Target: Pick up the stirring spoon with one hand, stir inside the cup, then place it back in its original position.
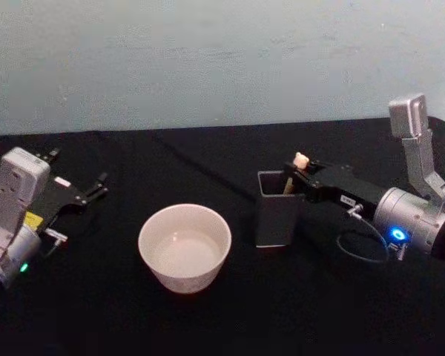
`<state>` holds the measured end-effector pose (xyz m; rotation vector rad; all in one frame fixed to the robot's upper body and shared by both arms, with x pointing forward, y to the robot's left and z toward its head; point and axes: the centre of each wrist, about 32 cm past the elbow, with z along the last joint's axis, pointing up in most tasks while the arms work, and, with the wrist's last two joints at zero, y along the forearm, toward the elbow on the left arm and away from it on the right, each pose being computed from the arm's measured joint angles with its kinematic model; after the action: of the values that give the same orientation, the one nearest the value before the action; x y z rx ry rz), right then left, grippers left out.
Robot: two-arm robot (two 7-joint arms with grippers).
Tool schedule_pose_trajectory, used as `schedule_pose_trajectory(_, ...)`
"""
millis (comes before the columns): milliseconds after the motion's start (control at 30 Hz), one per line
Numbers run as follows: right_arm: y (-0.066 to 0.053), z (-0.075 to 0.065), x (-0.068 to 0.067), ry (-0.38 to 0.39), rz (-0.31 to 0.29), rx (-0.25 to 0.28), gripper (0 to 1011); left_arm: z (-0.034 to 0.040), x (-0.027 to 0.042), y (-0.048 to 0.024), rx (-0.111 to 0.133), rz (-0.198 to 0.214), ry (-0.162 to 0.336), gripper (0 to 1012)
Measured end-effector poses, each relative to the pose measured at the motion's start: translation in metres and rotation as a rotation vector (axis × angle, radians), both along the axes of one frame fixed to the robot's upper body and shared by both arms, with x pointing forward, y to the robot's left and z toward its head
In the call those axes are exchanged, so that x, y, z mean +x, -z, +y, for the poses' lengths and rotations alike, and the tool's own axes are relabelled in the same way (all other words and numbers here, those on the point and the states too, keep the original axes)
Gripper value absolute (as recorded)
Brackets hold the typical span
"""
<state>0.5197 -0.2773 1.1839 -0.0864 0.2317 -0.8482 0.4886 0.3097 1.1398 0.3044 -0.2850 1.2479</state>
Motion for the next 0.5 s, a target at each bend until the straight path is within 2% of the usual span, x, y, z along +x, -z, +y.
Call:
schedule_pose_trajectory(333,-0.006,-0.001,0.001,-0.018,0.004,0.022,213,0.0,0.0,0.0,0.0,0.0,0.0,1001)
schedule_pose_trajectory(500,-0.012,-0.003,0.0,-0.019,-0.009,0.034,213,0.0,0.0,0.0,0.0,0.0,0.0,1001)
